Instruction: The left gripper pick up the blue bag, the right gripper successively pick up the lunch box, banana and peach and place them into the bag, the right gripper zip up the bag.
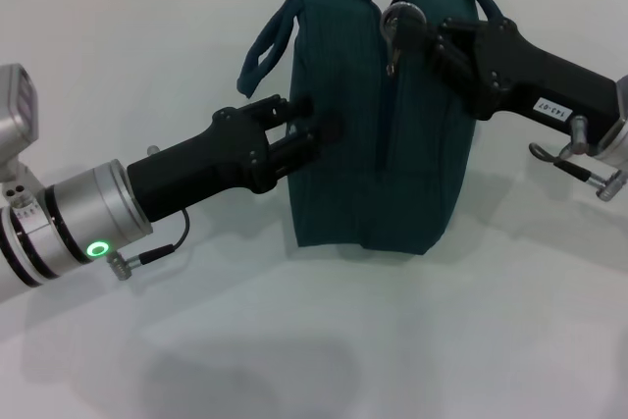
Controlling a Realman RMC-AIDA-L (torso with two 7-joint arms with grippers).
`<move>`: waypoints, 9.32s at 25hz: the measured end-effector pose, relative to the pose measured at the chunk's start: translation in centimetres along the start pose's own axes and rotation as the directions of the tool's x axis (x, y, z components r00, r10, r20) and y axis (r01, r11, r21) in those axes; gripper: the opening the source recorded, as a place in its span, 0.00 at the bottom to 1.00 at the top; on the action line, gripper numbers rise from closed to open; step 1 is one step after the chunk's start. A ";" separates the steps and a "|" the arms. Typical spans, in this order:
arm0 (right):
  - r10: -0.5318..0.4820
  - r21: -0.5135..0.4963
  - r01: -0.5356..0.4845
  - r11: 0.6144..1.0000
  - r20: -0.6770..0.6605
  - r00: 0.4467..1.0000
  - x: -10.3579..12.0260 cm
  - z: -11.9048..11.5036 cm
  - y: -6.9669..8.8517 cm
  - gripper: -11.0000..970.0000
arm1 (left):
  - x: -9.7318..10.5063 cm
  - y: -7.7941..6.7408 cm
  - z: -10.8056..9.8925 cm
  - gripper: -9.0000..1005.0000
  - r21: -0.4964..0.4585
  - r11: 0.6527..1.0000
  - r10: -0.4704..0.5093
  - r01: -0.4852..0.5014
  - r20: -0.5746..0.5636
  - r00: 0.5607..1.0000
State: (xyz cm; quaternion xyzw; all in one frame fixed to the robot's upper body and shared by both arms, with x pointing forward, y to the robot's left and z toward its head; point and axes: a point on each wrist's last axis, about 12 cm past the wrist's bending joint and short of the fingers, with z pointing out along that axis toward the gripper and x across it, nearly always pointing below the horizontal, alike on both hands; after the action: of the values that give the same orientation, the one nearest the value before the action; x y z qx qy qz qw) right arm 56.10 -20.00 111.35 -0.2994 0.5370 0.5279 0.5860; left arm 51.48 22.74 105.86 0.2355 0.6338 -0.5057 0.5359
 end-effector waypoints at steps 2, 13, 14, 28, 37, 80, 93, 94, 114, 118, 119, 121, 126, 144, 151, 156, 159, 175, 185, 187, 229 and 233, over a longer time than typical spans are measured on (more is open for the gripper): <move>-0.002 0.000 0.002 1.000 0.001 1.000 0.0 0.0 0.0 0.06 | 0.0 0.0 0.0 0.57 0.001 1.000 0.008 -0.008 -0.001 1.000; -0.006 0.002 0.006 1.000 0.011 1.000 -0.3 0.1 -0.2 0.06 | 0.0 -0.1 0.6 0.21 0.040 0.998 0.046 -0.044 -0.036 0.998; -0.005 0.002 0.005 1.000 0.014 1.000 -0.3 0.1 -0.2 0.06 | -0.1 -0.1 0.6 0.20 0.041 0.998 0.046 -0.045 -0.036 0.998; 0.066 0.049 -0.072 0.996 0.105 0.992 -1.1 -0.4 -0.5 0.07 | 0.7 -0.5 1.0 0.09 0.087 0.995 0.057 -0.047 -0.119 0.991; 0.104 0.111 -0.117 0.987 0.111 0.988 -0.9 -0.7 -1.2 0.07 | 1.7 -1.5 0.8 0.08 0.172 0.985 0.059 -0.026 -0.191 0.980; 0.043 0.206 -0.083 0.975 0.195 0.980 -1.4 -4.2 -1.0 0.09 | -0.6 0.8 -4.5 0.41 -0.168 0.980 0.121 -0.110 0.055 0.991; 0.059 0.249 -0.102 0.963 0.175 0.983 -1.2 -3.6 -1.8 0.09 | -14.4 0.2 2.7 0.81 -0.045 0.992 0.093 -0.119 -0.382 0.919; 0.059 0.250 -0.102 0.963 0.174 0.983 -1.2 -3.6 -1.9 0.09 | -15.6 -0.4 3.7 0.81 -0.066 0.990 0.083 -0.121 -0.419 0.904; 0.060 0.265 -0.106 0.958 0.176 0.983 -1.5 -3.0 -2.4 0.10 | -17.3 -9.3 15.0 0.81 -0.170 0.939 0.093 -0.299 -0.710 0.698; 0.060 0.263 -0.106 0.959 0.176 0.983 -1.5 -2.9 -2.4 0.10 | -16.9 -9.2 15.2 0.81 -0.168 0.941 0.088 -0.295 -0.718 0.690; 0.060 0.263 -0.106 0.959 0.176 0.983 -1.5 -2.9 -2.4 0.10 | -16.7 -9.2 15.4 0.81 -0.168 0.941 0.085 -0.293 -0.721 0.687; 0.060 0.263 -0.106 0.959 0.176 0.983 -1.5 -2.9 -2.4 0.10 | -16.4 -8.9 15.7 0.81 -0.177 0.943 0.069 -0.282 -0.724 0.686; 0.061 0.263 -0.107 0.959 0.177 0.982 -1.5 -2.9 -2.4 0.10 | -16.1 -7.9 16.0 0.81 -0.223 0.942 0.021 -0.252 -0.711 0.703; 0.080 0.266 -0.126 0.956 0.179 0.981 -1.2 -3.1 -2.3 0.11 | -14.9 -7.7 15.7 0.20 -0.124 0.925 0.168 -0.359 -0.714 0.680; 0.081 0.270 -0.131 0.954 0.187 0.979 -1.2 -3.4 -2.2 0.11 | -15.0 -7.7 15.6 0.13 -0.126 0.924 0.169 -0.361 -0.713 0.680; 0.081 0.318 -0.152 0.936 0.228 0.970 -1.1 -4.6 -2.3 0.11 | -15.2 -8.0 15.2 0.12 -0.112 0.926 0.184 -0.361 -0.700 0.690; 0.087 0.360 -0.174 0.917 0.244 0.966 -1.1 -5.5 -2.6 0.11 | -15.4 -8.5 14.7 0.11 -0.081 0.933 0.208 -0.351 -0.674 0.708; 0.164 0.594 -0.220 0.774 0.148 0.975 1.7 -8.5 -4.0 0.12 | -16.5 -9.1 13.2 0.09 -0.035 0.951 0.230 -0.307 -0.583 0.779; 0.146 0.560 -0.221 0.799 0.177 0.973 1.5 -9.1 -3.2 0.12 | -15.6 -7.5 12.9 0.09 -0.077 0.953 0.197 -0.294 -0.580 0.790; 0.126 0.555 -0.213 0.804 0.190 0.974 1.3 -9.7 -2.7 0.12 | -15.3 -6.9 12.9 0.09 -0.089 0.951 0.194 -0.297 -0.577 0.794; -0.105 0.073 0.124 0.990 -0.219 0.970 1.7 -15.9 6.7 0.90 | -2.9 -4.7 -7.4 0.88 0.018 0.961 0.267 -0.275 -0.306 0.914; -0.076 0.173 0.125 0.977 -0.269 0.960 3.9 -16.7 6.7 0.90 | -0.2 -3.4 -8.8 0.88 -0.036 0.970 0.215 -0.239 -0.323 0.922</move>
State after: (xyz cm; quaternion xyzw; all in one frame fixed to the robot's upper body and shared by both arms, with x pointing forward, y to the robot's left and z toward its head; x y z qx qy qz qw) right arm 44.02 -32.39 105.08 -0.3364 0.6408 0.4003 0.5621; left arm 44.82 29.34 106.61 0.3652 0.6983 -0.3719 0.4906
